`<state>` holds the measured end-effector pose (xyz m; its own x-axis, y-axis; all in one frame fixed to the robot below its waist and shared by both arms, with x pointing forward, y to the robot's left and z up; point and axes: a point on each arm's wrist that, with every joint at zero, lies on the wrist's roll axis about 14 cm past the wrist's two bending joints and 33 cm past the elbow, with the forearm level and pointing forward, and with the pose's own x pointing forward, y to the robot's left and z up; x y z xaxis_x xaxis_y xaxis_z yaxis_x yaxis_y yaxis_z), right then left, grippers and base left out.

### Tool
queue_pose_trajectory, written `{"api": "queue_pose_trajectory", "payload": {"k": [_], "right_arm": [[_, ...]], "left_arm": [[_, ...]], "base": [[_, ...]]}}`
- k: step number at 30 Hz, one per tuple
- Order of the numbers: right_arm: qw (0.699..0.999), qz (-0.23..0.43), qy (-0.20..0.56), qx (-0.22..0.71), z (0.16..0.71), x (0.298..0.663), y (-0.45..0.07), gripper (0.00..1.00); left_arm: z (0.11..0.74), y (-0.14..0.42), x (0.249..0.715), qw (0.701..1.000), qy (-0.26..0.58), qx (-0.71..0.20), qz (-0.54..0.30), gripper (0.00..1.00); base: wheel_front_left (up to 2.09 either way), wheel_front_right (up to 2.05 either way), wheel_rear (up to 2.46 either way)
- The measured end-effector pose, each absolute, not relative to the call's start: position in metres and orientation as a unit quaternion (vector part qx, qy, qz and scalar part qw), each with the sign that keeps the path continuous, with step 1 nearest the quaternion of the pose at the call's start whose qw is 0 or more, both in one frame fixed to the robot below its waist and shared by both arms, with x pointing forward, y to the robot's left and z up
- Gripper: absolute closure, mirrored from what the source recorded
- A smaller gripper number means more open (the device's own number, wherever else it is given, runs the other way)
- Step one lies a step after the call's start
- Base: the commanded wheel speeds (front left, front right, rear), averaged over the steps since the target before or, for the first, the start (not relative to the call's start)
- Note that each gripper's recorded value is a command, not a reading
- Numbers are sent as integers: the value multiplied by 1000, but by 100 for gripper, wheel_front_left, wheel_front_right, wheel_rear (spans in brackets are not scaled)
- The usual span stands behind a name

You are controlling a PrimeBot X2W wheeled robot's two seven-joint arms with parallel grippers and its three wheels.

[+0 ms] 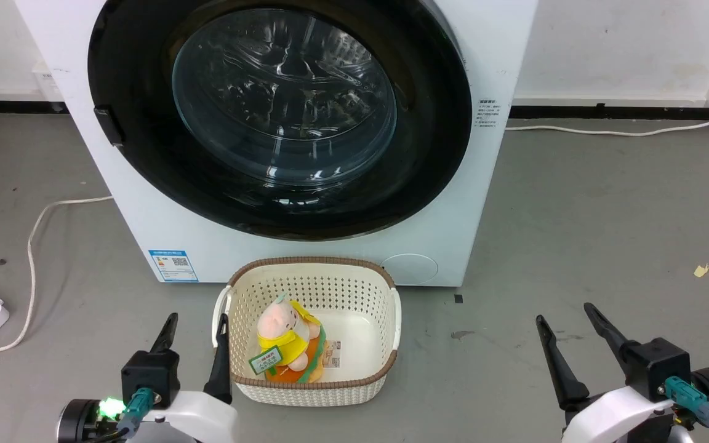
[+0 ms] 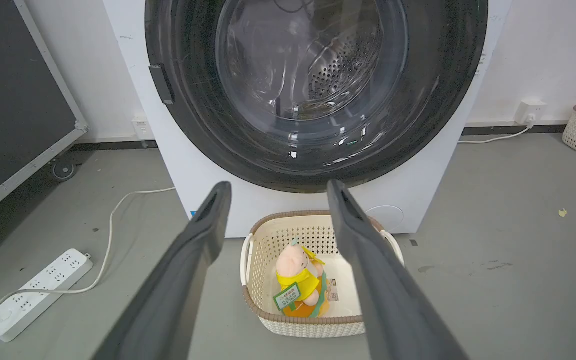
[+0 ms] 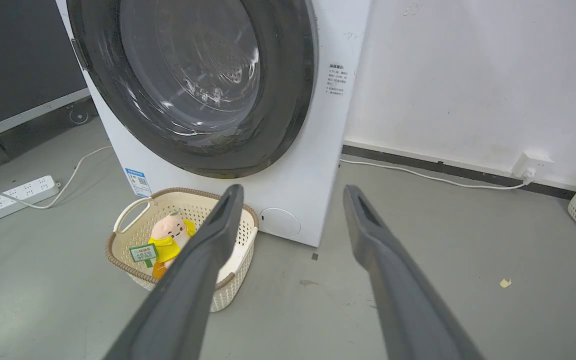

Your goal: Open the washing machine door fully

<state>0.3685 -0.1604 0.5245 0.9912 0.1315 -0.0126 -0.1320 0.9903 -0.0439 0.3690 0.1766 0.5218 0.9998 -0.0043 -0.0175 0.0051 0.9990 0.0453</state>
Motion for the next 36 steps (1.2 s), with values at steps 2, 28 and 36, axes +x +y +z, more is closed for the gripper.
{"api": "queue_pose_trajectory", "payload": {"k": [2, 28, 36], "right_arm": [[998, 66, 3, -22, 525, 368, -161, 0], [997, 71, -28, 17, 535, 381, -160, 0], [995, 80, -43, 44, 543, 404, -160, 0]], "left_arm": [[522, 175, 369, 1000, 7, 23, -4, 0], [522, 166, 372, 1000, -9, 21, -17, 0], [523, 164, 384, 1000, -16, 18, -20, 0]], "base": [[0, 0, 0], [0, 0, 0], [0, 0, 0]]}}
